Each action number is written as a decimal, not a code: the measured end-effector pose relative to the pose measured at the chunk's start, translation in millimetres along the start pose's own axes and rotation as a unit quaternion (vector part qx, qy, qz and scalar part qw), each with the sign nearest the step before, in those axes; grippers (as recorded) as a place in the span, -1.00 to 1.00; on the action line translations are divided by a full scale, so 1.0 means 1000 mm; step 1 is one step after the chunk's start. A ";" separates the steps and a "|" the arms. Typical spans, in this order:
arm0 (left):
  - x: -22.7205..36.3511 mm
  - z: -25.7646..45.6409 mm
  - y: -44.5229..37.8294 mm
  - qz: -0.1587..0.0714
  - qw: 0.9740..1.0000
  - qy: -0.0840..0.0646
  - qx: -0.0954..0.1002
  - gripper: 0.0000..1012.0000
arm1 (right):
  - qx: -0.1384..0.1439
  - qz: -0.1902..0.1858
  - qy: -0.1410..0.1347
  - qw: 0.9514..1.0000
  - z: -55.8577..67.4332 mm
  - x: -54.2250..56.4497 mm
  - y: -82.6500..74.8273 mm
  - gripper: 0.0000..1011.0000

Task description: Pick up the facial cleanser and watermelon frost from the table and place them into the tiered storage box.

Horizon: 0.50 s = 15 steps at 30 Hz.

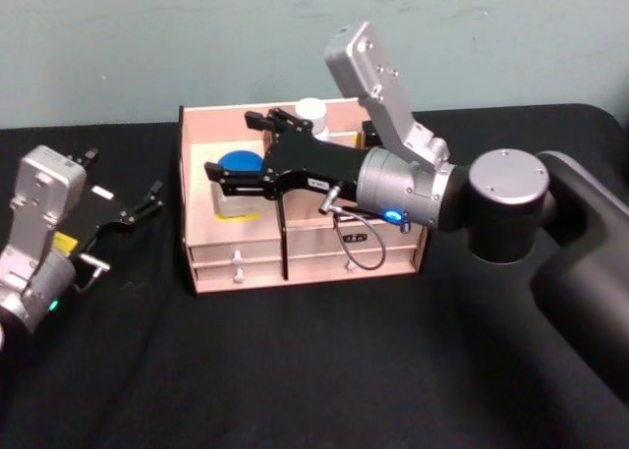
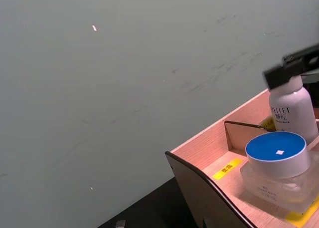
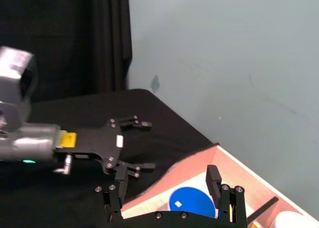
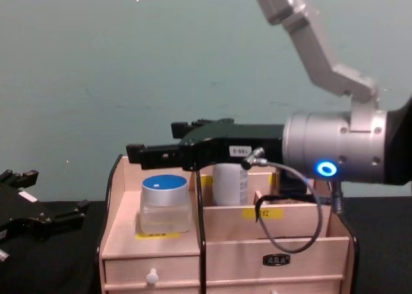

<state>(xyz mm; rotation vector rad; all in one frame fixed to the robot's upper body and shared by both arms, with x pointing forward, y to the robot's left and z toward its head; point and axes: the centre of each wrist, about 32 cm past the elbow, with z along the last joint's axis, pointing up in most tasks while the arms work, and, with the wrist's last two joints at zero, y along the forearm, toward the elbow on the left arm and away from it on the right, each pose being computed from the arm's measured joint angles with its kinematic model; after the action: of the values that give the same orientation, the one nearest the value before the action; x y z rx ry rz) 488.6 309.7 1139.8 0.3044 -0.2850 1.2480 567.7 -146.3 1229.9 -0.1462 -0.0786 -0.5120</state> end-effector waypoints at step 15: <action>0.0000 0.0000 0.0000 0.000 1.000 0.000 0.000 1.00 | 0.044 -0.032 -0.026 0.998 0.024 -0.012 -0.067 0.98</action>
<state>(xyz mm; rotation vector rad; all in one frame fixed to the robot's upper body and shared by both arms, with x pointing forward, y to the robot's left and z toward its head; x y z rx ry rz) 488.6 309.6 1139.8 0.3043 -0.2851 1.2479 523.5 -194.6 1259.9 -0.0700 -0.1562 -0.5672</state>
